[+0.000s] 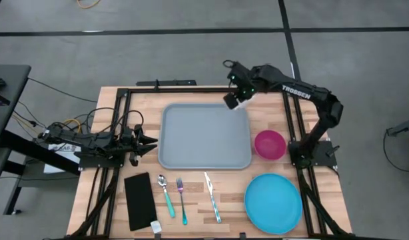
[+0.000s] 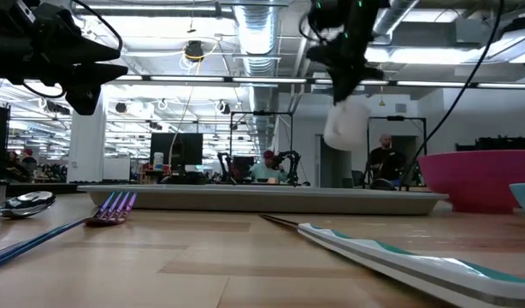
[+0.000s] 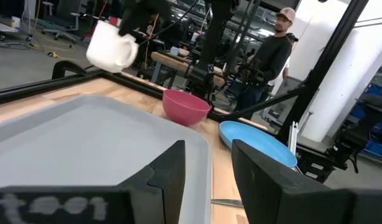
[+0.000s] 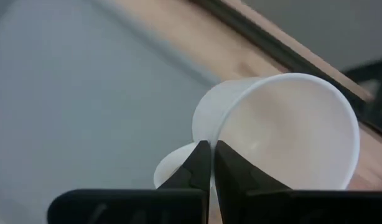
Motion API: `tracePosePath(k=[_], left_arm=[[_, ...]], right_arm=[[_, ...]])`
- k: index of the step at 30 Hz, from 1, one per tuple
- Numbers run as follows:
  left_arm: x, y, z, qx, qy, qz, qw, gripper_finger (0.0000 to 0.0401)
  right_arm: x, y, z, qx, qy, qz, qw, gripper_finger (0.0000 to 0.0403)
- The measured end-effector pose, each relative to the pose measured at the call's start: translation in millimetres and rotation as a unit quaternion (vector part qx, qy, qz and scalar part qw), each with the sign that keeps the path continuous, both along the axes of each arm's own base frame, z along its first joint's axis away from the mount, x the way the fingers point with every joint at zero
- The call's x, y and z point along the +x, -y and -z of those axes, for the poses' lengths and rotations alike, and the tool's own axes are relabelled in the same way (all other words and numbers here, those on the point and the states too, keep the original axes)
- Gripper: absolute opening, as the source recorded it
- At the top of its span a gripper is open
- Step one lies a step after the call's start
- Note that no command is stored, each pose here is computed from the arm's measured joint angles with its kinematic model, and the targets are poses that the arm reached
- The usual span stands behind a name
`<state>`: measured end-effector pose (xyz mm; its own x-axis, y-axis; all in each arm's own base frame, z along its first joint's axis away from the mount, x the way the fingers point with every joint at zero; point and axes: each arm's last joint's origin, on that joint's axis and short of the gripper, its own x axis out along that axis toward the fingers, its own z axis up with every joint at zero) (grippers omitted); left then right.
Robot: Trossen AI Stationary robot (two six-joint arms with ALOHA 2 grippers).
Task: Set up tray
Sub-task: Put the white mug on the gray serving tray
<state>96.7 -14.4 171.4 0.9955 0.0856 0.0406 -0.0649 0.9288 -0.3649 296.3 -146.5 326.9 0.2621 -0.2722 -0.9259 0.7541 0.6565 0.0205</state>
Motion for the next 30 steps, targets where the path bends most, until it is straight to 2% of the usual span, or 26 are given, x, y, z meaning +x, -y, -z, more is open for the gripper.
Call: tracePosePath(k=[6,12,20,24,30], left_arm=[[0,0,0,0.0,0.0,0.0,1.0,0.0119],[0,0,0,0.0,0.0,0.0,1.0,0.0119],[1,0,1,0.002,-0.008,0.0,1.0,0.0119],[2,0,2,0.003,-0.013,0.001,1.0,0.0119],[2,1,2,0.003,-0.013,0.002,1.0,0.0119]], right_arm=[[15,-38,4,0.01,-0.023,-0.052,0.998,0.0001],[36,-45,29,0.008,-0.059,-0.064,0.996,0.0001],[58,-32,80,0.02,-0.148,-0.108,0.983,0.0],[63,-23,93,0.022,-0.154,-0.109,0.982,0.0],[66,-4,95,0.008,-0.115,-0.083,0.99,0.0]])
